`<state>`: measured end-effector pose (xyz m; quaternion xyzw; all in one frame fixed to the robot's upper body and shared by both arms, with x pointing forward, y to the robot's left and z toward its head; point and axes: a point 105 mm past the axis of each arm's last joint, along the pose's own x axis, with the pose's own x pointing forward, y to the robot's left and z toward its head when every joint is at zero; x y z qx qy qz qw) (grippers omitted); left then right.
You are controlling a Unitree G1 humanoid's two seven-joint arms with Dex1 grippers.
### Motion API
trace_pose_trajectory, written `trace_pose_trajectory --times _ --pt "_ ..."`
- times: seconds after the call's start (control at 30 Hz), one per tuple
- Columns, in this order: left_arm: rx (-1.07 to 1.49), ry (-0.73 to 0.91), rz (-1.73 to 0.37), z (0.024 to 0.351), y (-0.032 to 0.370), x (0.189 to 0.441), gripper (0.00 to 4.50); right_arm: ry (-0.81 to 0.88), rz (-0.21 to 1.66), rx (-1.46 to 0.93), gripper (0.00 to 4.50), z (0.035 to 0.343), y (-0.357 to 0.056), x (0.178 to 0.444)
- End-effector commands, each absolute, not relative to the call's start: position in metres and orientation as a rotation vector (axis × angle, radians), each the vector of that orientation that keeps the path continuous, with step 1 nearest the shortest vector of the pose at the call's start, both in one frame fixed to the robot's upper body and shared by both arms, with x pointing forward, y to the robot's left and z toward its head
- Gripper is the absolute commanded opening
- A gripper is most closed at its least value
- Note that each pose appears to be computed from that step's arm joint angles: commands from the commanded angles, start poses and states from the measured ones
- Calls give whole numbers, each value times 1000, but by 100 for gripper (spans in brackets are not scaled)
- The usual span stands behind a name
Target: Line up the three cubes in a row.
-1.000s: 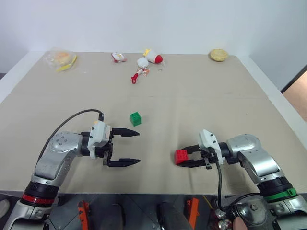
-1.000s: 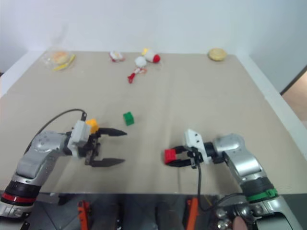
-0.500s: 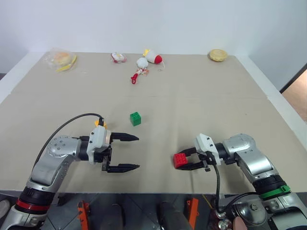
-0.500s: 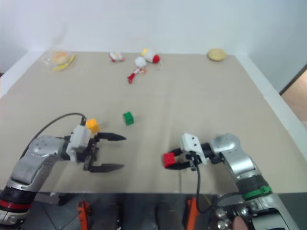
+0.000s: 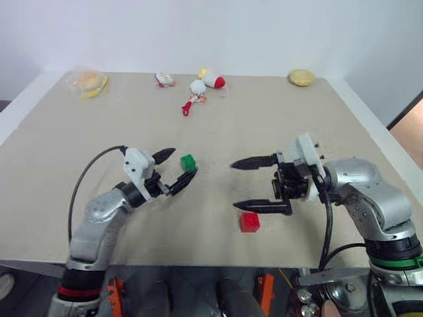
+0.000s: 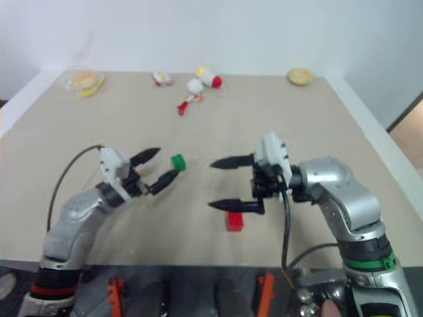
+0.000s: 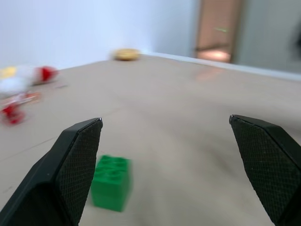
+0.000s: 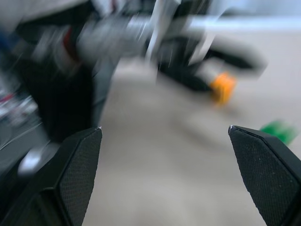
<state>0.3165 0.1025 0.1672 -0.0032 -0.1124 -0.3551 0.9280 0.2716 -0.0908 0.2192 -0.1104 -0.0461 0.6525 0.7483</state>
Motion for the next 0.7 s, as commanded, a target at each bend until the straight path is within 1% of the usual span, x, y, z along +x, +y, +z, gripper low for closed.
trace_pose_trajectory --times 0.03,0.1,0.17,0.27,0.43,0.57,0.7 --pt "9 -249 -757 176 86 314 450 -129 1340 -229 445 224 -87 280" --pt "25 -246 -804 177 81 313 450 -119 1335 -230 445 220 -85 279" --pt "77 -229 -843 181 84 321 450 -107 1330 -237 445 218 -84 279" --pt "208 -196 -895 191 98 341 450 -91 1313 -264 445 215 -86 282" --pt "322 -111 -1015 198 117 364 450 -101 1282 -279 445 213 -89 285" --pt "389 -7 -1106 189 120 377 450 -115 1203 -266 445 210 -96 294" --pt "455 97 -1122 173 117 391 450 -130 1142 -261 445 209 -100 298"
